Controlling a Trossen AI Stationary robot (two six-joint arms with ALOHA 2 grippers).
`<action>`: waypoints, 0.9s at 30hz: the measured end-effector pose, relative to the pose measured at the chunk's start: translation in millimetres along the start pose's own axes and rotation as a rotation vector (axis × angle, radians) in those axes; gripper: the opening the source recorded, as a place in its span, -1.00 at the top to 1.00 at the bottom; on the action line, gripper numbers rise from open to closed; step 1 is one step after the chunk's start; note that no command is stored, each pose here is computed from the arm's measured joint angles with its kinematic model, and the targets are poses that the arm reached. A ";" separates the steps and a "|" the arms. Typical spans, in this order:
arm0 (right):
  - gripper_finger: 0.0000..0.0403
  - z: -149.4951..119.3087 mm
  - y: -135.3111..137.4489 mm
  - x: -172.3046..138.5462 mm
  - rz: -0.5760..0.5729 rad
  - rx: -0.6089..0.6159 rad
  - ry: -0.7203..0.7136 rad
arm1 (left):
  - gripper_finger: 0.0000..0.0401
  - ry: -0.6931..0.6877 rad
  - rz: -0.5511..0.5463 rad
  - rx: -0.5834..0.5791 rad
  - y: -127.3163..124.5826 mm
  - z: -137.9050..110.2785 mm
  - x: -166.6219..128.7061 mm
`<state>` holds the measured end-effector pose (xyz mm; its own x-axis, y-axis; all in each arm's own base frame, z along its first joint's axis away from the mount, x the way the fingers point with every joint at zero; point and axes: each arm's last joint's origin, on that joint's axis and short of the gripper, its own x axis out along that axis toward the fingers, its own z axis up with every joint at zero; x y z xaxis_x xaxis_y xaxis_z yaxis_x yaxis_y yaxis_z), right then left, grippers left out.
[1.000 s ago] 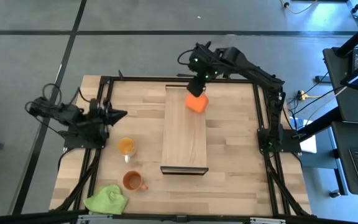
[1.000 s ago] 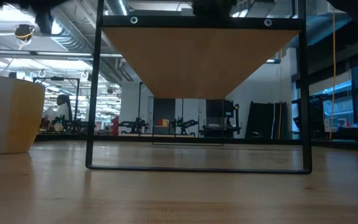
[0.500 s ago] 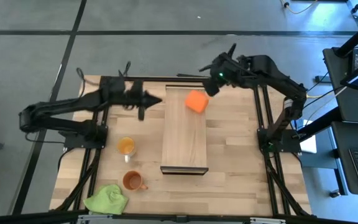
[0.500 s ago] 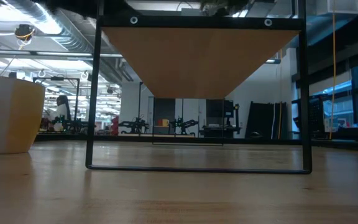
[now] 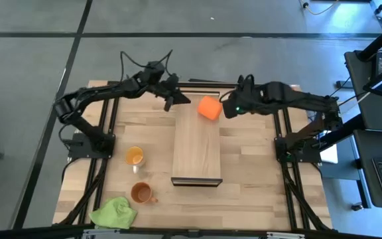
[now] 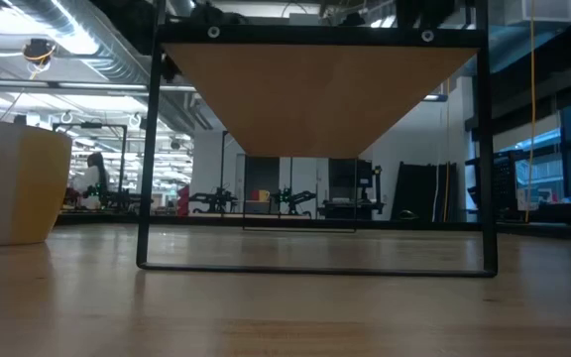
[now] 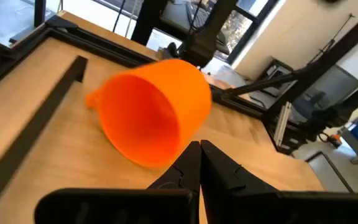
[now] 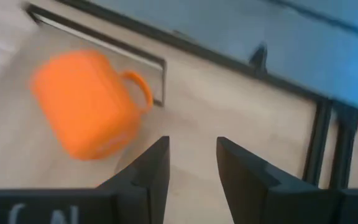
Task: Stack small to large cups/mugs on shelf
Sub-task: Adjust the orange mug on the shelf
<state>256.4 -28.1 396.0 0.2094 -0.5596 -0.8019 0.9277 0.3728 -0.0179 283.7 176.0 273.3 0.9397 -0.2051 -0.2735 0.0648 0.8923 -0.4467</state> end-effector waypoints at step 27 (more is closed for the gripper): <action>0.34 -39.0 26.0 64.3 0.136 0.122 0.143 | 1.00 0.116 -0.118 -0.076 26.2 3.8 34.6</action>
<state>282.0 -25.5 320.7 0.2972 -0.3967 -0.8685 0.9263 0.3404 0.1614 319.1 193.8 255.3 0.8817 -0.3557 -0.3100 0.1427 0.8272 -0.5434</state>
